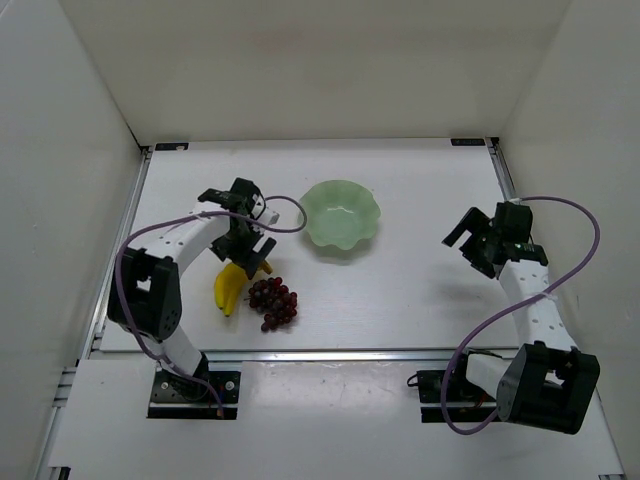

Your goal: Place and organize the fake fruits in the fruit bowl

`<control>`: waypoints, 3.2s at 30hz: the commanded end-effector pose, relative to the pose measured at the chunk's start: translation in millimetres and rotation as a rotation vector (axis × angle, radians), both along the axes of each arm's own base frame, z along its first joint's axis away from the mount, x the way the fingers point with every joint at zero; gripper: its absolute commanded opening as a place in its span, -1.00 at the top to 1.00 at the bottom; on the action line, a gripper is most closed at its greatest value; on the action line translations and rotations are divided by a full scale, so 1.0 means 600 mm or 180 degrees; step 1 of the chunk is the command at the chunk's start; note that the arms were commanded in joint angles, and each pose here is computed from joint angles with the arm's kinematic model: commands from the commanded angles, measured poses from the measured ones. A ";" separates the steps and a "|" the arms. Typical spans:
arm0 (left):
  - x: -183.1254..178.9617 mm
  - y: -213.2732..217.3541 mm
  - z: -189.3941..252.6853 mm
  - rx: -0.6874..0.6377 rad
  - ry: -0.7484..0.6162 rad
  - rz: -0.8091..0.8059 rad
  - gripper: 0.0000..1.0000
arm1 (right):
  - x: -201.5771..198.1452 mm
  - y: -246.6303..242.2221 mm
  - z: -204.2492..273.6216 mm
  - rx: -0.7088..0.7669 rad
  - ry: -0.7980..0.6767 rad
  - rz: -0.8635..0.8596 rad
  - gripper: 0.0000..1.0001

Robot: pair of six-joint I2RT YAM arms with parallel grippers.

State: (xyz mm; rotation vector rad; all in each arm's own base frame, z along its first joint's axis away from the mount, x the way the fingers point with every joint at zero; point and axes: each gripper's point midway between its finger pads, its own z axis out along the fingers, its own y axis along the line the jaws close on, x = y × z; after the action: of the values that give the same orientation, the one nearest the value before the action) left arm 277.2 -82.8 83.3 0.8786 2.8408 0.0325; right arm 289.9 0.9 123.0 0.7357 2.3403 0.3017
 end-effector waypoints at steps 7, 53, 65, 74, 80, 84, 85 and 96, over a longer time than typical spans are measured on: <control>-0.006 0.055 -0.074 0.0570 0.0247 0.0199 -0.69 | 0.009 -0.010 0.036 -0.0133 -0.0185 -0.0047 -1.00; 0.383 -0.300 0.337 -0.0295 -0.2877 -0.0276 -1.00 | -0.051 0.403 0.084 -0.1014 -0.0699 0.3881 -1.00; 0.305 0.097 0.332 0.0161 -0.2646 0.1188 -1.00 | -0.136 0.722 -0.021 -0.1011 -0.0366 0.5760 -1.00; 0.250 0.191 0.276 0.0153 -0.2326 0.1694 -1.00 | -0.173 0.713 -0.154 -0.1475 0.0406 0.5875 -1.00; 0.244 0.198 0.268 0.0113 -0.2286 0.1744 -1.00 | -0.170 0.716 -0.150 -0.1470 0.0396 0.5803 0.12; 0.241 0.205 0.266 0.0119 -0.2260 0.1800 -1.00 | -0.149 0.715 -0.096 -0.1231 0.0279 0.5565 0.78; 0.240 0.213 0.266 0.0132 -0.2261 0.1833 -1.00 | -0.140 0.718 -0.076 -0.1078 0.0235 0.5399 0.80; 0.227 0.236 0.260 0.0141 -0.2235 0.1961 -1.00 | 0.090 0.562 0.173 0.0277 -0.0616 0.2749 0.95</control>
State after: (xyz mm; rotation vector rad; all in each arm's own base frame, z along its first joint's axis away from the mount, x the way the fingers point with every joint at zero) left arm 420.1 59.9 216.5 -0.0256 2.3733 0.4262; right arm 318.3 355.7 193.2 -0.6609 2.3714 0.7245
